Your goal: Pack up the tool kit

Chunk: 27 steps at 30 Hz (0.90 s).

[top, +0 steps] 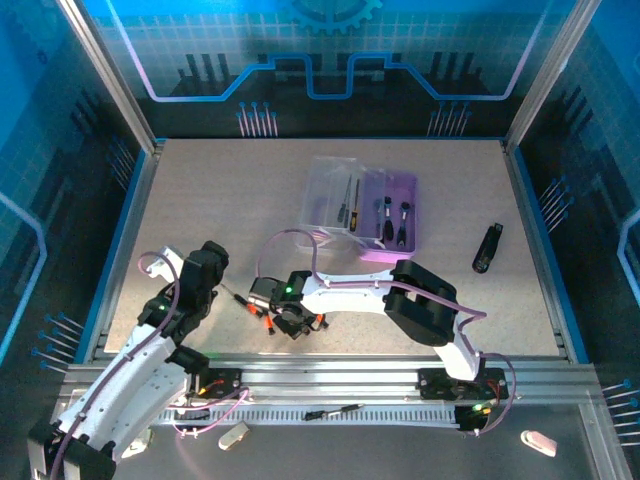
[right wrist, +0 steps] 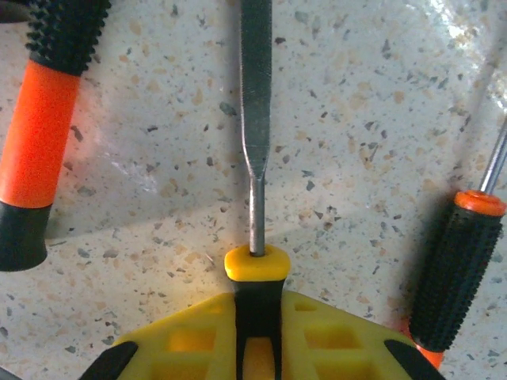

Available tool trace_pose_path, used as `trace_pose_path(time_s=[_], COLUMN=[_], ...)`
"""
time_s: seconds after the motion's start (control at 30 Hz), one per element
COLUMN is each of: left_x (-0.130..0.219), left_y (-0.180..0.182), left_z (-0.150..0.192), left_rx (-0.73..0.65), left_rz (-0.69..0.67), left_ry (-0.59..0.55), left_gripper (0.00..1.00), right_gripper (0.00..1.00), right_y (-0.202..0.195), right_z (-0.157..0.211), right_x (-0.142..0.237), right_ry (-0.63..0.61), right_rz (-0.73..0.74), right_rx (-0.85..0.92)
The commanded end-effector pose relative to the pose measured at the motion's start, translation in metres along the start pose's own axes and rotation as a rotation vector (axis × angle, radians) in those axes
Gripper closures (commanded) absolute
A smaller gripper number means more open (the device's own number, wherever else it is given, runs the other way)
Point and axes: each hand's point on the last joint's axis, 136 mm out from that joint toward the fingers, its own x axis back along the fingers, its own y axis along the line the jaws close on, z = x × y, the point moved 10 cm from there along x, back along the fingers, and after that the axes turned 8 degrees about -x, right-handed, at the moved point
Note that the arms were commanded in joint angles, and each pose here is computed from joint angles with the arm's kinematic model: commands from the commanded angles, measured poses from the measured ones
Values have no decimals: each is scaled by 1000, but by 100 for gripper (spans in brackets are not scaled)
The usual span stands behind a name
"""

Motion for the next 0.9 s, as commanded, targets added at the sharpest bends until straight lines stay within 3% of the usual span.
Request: trace_pose_path(time_s=[0.0, 0.3, 0.57, 0.87], left_x=[1, 1, -2, -19], left_y=[-1, -6, -9, -43], left_z=[-3, -7, -3, 15], left_rx=[1, 0, 22, 71], left_rz=[-1, 11, 28, 282], left_ry=[-7, -5, 26, 203], left_gripper=[1, 1, 1, 1], right_gripper=[84, 86, 86, 86], right_y=[-11, -12, -42, -108], right_z=[-11, -36, -50, -62], right_x=[-3, 37, 85, 141], right_ry=[-47, -196, -300, -436], right_rz=[86, -34, -111, -154], right_rx=[-55, -93, -159, -283])
